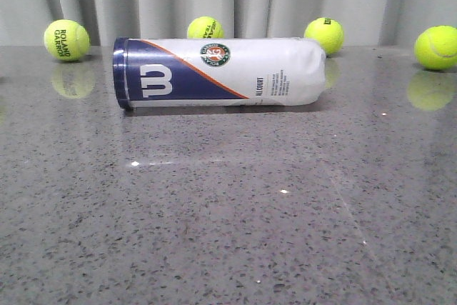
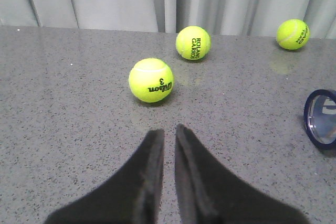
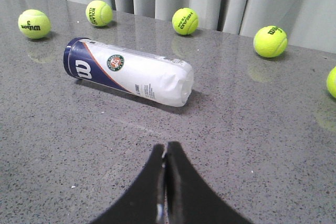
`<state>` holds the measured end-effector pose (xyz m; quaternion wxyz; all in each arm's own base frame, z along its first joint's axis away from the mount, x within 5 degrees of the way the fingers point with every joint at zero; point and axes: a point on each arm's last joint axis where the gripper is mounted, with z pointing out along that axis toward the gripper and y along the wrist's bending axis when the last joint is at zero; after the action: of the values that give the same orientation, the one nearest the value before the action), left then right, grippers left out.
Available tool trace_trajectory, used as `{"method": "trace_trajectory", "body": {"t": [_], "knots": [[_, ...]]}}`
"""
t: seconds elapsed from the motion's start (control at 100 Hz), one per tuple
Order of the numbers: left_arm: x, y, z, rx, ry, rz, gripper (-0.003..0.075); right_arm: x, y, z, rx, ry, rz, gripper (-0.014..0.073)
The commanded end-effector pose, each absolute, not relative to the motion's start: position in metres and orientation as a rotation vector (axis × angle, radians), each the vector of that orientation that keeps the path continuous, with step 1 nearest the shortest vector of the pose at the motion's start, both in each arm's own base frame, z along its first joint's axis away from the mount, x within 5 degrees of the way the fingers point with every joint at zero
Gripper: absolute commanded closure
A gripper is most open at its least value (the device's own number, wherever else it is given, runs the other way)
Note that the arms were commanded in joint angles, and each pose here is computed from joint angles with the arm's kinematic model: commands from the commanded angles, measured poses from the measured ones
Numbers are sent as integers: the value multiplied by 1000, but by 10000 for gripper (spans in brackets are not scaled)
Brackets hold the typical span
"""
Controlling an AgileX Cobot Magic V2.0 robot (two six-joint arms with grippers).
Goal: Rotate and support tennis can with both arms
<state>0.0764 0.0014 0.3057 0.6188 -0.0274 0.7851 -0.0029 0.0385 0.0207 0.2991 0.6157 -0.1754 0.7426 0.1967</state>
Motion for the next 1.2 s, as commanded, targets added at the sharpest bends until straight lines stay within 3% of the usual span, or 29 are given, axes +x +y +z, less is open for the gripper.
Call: {"method": "trace_trajectory", "body": {"t": [0.0,0.14,0.23,0.46,0.67,0.85,1.19], "knots": [[84,3,325,-87,1730,-17,461,39,21,314,-385,1609,466,664],[92,4,326,-108,1724,-36,153,39,21,314,-385,1609,466,664],[96,4,327,-133,1712,-67,72,39,21,314,-385,1609,466,664],[110,2,329,-230,1725,-198,120,39,21,314,-385,1609,466,664],[139,-4,332,-278,1919,-350,143,39,21,314,-385,1609,466,664],[169,-16,336,-142,2085,-483,143,39,21,314,-385,1609,466,664],[227,-38,333,37,2133,-907,143,39,21,314,-385,1609,466,664]]}}
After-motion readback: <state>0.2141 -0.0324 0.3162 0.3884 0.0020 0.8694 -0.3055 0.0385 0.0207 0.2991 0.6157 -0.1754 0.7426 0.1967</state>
